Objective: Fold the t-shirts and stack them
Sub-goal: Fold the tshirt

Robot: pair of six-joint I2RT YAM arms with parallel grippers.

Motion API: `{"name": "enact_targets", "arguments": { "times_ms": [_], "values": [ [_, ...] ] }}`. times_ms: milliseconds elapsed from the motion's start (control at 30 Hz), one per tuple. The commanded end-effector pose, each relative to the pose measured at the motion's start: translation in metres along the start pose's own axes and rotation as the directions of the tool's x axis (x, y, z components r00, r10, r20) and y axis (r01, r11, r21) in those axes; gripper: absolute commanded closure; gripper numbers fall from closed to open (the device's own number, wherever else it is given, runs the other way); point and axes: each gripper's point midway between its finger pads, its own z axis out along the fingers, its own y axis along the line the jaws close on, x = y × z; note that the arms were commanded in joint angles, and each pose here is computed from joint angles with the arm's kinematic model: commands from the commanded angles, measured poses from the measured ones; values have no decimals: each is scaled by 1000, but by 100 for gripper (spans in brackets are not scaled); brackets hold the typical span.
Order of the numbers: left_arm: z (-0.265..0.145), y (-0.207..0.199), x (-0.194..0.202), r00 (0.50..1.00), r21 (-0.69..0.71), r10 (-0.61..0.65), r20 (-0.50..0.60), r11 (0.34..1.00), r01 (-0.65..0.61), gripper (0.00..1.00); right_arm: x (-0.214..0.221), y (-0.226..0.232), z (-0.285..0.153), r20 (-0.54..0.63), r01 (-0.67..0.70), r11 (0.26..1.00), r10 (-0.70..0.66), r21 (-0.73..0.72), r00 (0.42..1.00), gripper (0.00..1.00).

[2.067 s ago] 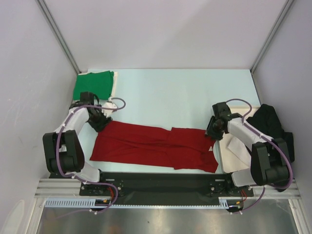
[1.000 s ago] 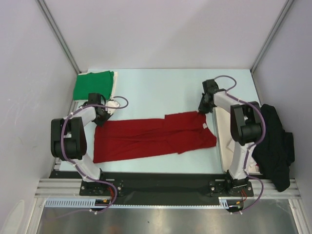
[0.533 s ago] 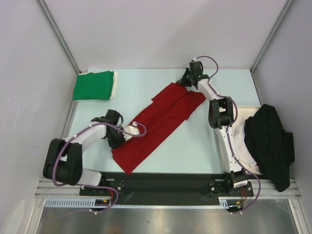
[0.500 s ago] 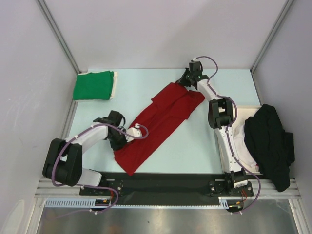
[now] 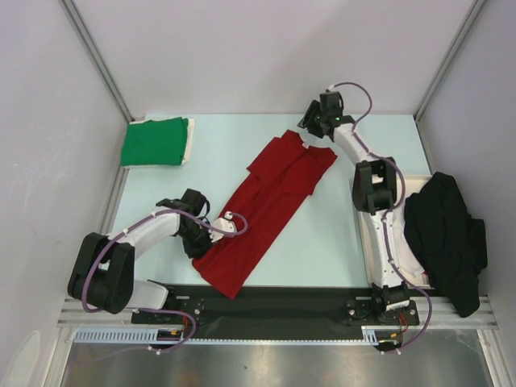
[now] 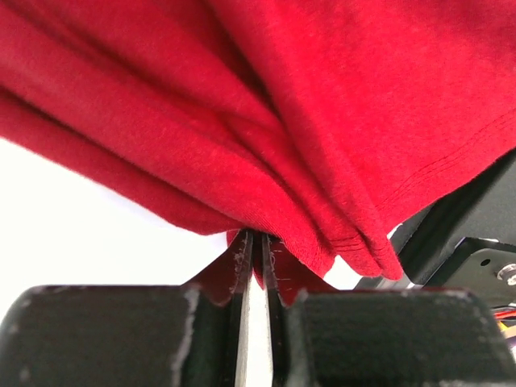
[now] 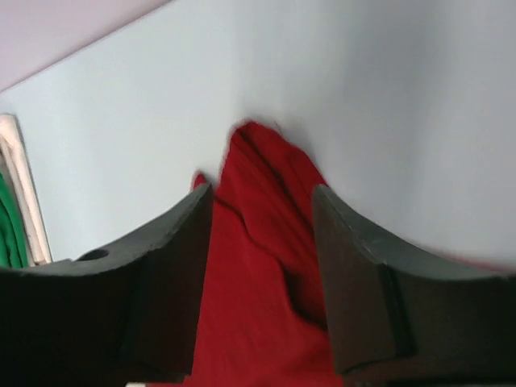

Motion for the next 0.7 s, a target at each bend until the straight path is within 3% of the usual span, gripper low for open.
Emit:
{"name": "enact_targets", "arguments": {
  "times_ms": [0,67,200,533,667],
  "values": [
    [-4,1,18,995,-51,-76,-72,996,73,87,-64,-6,-78,122,20,992,-35,126,992,45],
    [-6,6,21,991,-78,-100,-86,993,94,86,-48,-38,-93,97,22,971,-47,240,994,47],
    [-11,15,31,978,-141,-160,-131,980,141,86,-15,-74,-97,28,4,946,-14,323,1000,48],
    [-2,-1,42,970,-95,-189,-155,980,176,84,31,-118,-80,-37,-62,916,84,396,996,48],
    [0,-9,33,975,-38,-181,-124,983,178,84,43,-123,-67,-57,-74,920,104,386,993,61]
  ]
}}
